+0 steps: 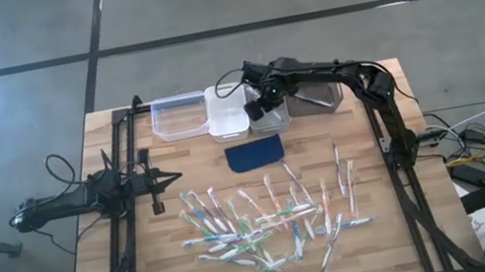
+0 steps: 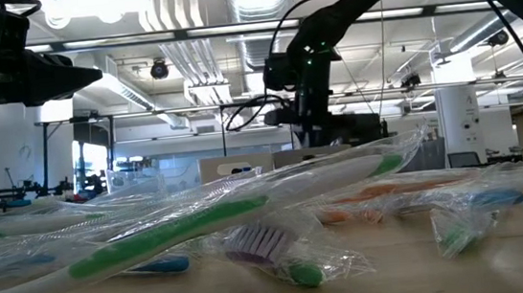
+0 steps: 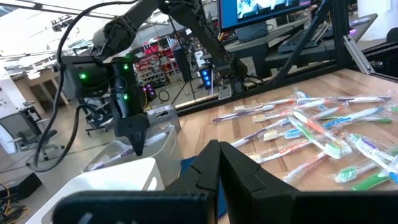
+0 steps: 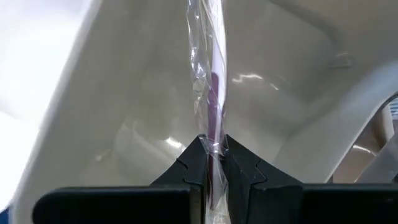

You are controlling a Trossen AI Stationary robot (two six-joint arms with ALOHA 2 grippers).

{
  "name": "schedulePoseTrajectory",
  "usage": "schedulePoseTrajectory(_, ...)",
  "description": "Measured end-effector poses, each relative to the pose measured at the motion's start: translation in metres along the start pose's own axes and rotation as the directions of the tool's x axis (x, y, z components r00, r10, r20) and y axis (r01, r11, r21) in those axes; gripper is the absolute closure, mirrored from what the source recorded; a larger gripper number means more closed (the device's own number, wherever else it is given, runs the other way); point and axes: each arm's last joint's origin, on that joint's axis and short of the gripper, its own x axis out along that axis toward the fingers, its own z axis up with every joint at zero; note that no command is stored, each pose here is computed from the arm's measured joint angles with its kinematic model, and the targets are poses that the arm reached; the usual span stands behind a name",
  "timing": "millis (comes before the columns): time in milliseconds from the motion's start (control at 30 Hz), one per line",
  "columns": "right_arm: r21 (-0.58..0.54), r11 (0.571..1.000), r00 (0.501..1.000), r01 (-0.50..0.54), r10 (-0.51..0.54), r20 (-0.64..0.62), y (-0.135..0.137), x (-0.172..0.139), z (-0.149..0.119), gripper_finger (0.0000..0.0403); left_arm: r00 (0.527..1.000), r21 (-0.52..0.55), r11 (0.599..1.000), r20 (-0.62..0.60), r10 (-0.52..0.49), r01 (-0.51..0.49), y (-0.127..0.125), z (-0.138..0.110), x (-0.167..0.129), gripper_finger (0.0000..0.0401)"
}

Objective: Pick & Place Toothbrushes
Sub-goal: Put the violet toothbrush into the gray bin

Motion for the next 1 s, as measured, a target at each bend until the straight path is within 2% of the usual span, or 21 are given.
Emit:
schedulePoseTrajectory(200, -0.007, 0.999, 0.999, 0.036, -0.036, -0.015, -0.002, 0.011, -0.003, 0.0380, 1.000, 0.000, 1.000, 0.000, 0.001, -0.001, 0.000, 0.000, 0.000, 0.0389)
schedulePoseTrajectory(633, -0.022, 0.999, 0.999, 0.036, -0.037, -0.015, 0.000, 0.023, -0.001, 0.0379, 1.000, 0.000, 1.000, 0.000, 0.001, -0.001, 0.000, 0.000, 0.000, 0.0389)
schedulePoseTrajectory(733, -0.021, 0.999, 0.999, 0.034, -0.034, -0.012, 0.000, 0.023, -0.001, 0.0366, 1.000, 0.000, 1.000, 0.000, 0.000, 0.000, 0.000, 0.000, 0.000, 0.0389)
schedulePoseTrajectory(1000, -0.025, 0.999, 1.000, 0.030, -0.030, -0.006, 0.001, 0.022, 0.000, 0.0302, 1.000, 0.000, 1.000, 0.000, 0.000, 0.000, 0.000, 0.000, 0.000, 0.0389)
